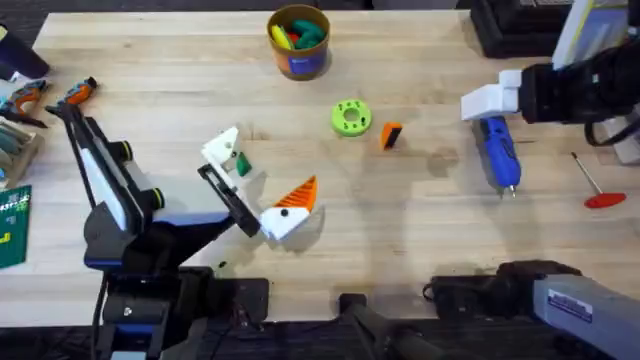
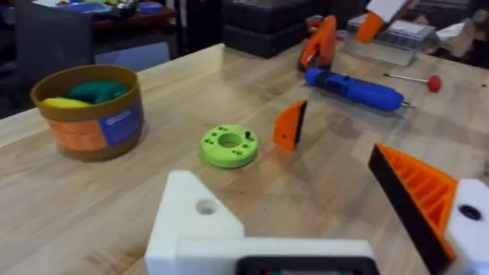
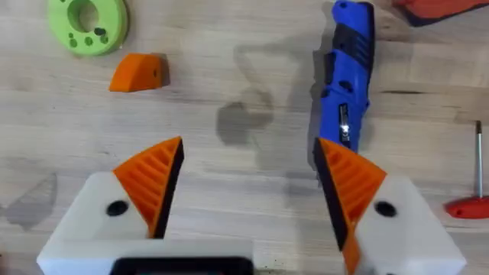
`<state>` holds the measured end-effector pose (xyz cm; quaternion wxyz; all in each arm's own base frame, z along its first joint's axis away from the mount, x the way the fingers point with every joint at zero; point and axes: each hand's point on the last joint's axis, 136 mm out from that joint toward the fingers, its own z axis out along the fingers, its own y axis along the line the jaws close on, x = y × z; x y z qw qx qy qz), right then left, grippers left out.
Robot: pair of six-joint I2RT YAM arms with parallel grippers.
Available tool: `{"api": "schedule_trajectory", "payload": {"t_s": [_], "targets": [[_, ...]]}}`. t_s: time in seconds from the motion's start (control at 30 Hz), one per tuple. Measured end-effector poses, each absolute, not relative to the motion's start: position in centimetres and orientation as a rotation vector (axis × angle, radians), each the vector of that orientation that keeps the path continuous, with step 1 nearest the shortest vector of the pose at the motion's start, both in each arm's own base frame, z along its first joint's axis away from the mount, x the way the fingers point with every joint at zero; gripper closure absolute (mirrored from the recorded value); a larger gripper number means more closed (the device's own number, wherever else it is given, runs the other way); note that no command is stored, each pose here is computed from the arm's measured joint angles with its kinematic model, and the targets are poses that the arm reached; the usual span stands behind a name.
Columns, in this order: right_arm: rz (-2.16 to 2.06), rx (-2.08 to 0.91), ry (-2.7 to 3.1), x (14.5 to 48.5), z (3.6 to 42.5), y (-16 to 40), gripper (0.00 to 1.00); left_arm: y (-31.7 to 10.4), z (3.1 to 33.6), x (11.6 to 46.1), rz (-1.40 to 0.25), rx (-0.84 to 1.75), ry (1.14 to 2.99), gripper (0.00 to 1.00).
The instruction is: Pick up the gripper from the table and insert it into the empty holder that is missing its gripper. Then pick up a screw, insert it into the mounting hole, and use the screwdriver to tighten it. Finally, clean up the table by picking up the vegetable and placing it into the bucket.
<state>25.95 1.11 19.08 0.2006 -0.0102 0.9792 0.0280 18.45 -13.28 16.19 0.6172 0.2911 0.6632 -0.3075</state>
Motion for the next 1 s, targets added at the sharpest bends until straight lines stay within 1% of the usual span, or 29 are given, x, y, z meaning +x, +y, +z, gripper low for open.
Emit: {"api": "schedule_trajectory", "payload": {"t_s": [0.43,1.0], "targets": [[0.078,-0.028,2.736,25.9,19.1,1.1,0.022,-14.1,16.1,17.3,-0.771,0.736,1.508,0.015],[0.078,-0.028,2.736,25.9,19.1,1.1,0.022,-14.5,16.1,16.7,-0.805,0.764,1.499,0.015]]}}
